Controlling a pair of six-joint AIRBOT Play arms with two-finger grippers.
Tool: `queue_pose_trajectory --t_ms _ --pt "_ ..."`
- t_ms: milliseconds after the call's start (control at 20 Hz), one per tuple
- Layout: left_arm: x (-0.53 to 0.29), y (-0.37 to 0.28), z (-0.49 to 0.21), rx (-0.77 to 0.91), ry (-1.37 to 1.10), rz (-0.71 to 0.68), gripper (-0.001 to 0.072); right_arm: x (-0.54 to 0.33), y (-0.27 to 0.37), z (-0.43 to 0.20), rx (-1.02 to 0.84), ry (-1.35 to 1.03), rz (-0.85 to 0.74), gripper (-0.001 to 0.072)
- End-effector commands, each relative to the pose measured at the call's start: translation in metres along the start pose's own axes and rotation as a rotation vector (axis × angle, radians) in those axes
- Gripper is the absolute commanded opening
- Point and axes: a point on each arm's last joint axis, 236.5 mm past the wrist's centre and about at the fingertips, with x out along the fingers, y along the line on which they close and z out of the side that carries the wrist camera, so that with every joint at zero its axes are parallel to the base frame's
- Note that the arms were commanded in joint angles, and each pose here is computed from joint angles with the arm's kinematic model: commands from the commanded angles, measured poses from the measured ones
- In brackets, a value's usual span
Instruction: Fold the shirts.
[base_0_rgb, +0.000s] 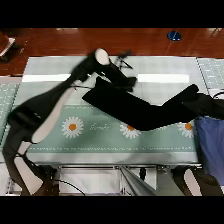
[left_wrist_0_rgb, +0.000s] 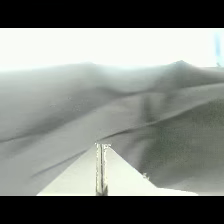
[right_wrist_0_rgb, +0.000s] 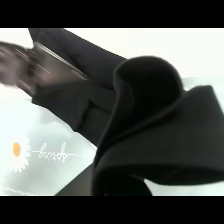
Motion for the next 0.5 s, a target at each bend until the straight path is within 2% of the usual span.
queue_pose_trajectory --t_ms 0,250,450 --pt "-0.124 0.076 0.015 -0.042 -0.119 0.219 0.0018 0.013 0.019 0.009 -0.028 0.024 0.037 0.0022" --pt "-0.282 0.108 -0.025 -0.067 -0.414 0.431 0.0018 0.077 0.064 0.03 -0.097 0.128 0.113 0.0022" --pt "-0.305 0.117 -0.109 -0.133 -0.569 0.485 0.0018 0.165 0.122 0.027 -0.195 0.266 0.18 0.0022"
